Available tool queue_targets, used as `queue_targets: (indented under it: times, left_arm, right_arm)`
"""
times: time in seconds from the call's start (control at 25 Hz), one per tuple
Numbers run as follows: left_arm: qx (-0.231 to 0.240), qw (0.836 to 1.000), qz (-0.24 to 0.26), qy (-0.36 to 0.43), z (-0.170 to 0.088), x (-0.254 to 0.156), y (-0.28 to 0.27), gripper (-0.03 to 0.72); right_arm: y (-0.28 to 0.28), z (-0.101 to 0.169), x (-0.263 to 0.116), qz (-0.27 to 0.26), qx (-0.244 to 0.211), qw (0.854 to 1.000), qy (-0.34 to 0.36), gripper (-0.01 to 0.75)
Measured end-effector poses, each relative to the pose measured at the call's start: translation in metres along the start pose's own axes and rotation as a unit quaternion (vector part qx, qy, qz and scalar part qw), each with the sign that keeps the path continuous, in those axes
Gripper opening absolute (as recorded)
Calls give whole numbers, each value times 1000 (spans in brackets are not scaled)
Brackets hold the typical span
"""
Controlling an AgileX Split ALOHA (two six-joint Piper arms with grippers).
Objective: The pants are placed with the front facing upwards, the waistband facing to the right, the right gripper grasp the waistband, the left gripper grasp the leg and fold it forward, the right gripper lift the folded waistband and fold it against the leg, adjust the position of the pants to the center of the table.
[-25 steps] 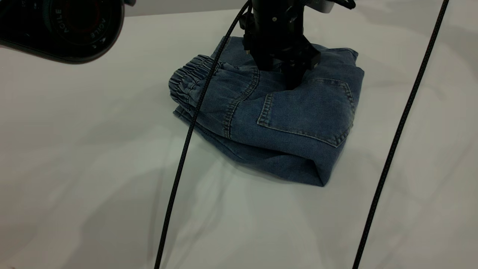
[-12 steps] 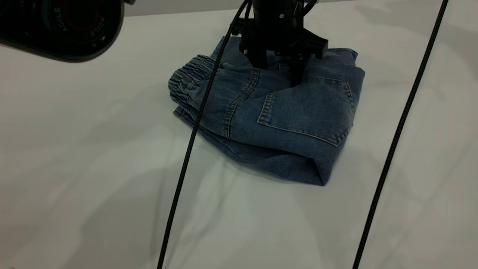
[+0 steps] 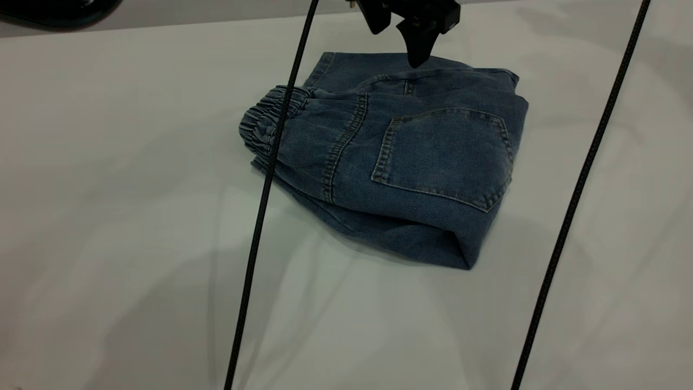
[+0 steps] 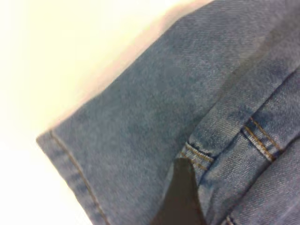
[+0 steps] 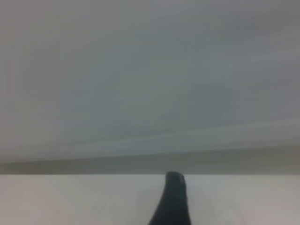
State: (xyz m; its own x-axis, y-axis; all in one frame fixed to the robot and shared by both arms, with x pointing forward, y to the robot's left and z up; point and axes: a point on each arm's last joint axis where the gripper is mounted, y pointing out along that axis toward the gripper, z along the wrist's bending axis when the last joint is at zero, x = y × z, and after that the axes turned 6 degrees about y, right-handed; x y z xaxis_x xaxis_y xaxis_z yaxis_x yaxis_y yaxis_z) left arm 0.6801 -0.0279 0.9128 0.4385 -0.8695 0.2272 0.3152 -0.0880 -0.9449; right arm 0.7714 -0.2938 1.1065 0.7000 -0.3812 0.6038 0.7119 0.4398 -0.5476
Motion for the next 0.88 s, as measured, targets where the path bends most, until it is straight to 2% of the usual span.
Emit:
queue_targets:
  times: [0.12, 0.24, 0.48, 0.88]
  left_arm:
    - [-2, 999, 2, 53, -1, -1, 1, 557]
    - [-2, 997, 1, 74, -1, 0, 1, 557]
    - [-27, 999, -10, 16, -6, 2, 1, 557]
    - [-30, 999, -12, -6, -23, 10, -8, 557]
  right_arm:
    - [-3, -5, 2, -3, -4, 1000, 3, 554]
    - [-5, -8, 4, -5, -5, 1000, 6, 554]
    - [-2, -20, 4, -3, -6, 1000, 17, 554]
    - [-4, -23, 6, -5, -5, 1000, 18, 554]
